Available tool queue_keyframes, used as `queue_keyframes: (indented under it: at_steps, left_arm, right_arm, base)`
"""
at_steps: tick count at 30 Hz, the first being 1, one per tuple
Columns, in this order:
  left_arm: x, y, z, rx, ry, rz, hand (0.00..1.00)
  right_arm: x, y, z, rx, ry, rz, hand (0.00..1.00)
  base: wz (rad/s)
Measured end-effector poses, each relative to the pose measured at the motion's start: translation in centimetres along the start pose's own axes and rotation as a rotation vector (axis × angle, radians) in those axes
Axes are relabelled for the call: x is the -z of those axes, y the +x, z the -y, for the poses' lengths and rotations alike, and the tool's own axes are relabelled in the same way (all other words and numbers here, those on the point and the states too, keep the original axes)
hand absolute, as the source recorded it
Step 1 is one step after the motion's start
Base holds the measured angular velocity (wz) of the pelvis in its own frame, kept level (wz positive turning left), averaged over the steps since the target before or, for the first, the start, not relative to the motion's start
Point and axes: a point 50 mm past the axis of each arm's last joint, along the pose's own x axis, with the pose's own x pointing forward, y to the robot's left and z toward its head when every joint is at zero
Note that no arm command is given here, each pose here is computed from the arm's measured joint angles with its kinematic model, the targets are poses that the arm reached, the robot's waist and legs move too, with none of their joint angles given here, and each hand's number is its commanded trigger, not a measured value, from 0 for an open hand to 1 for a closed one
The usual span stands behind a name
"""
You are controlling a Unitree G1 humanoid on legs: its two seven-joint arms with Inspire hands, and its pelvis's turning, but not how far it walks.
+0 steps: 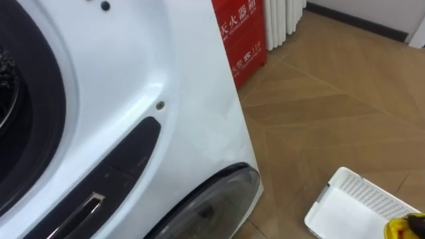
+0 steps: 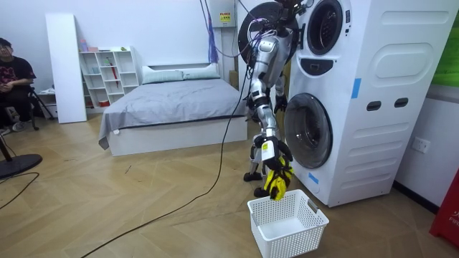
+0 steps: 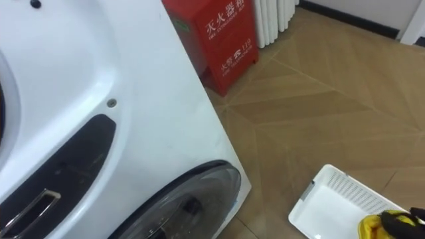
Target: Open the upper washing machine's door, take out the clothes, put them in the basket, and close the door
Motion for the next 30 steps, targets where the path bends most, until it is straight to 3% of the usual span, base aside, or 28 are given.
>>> queue_keyframes:
  at_steps: [30]
  left_arm:
    - [-0.24, 0.0, -0.09, 0.0, -0.001, 0.029, 0.0]
  right_arm:
    - [0.85, -0.33, 0.29, 0.046, 0.022, -0.034, 0.0]
  base:
    - [0.04]
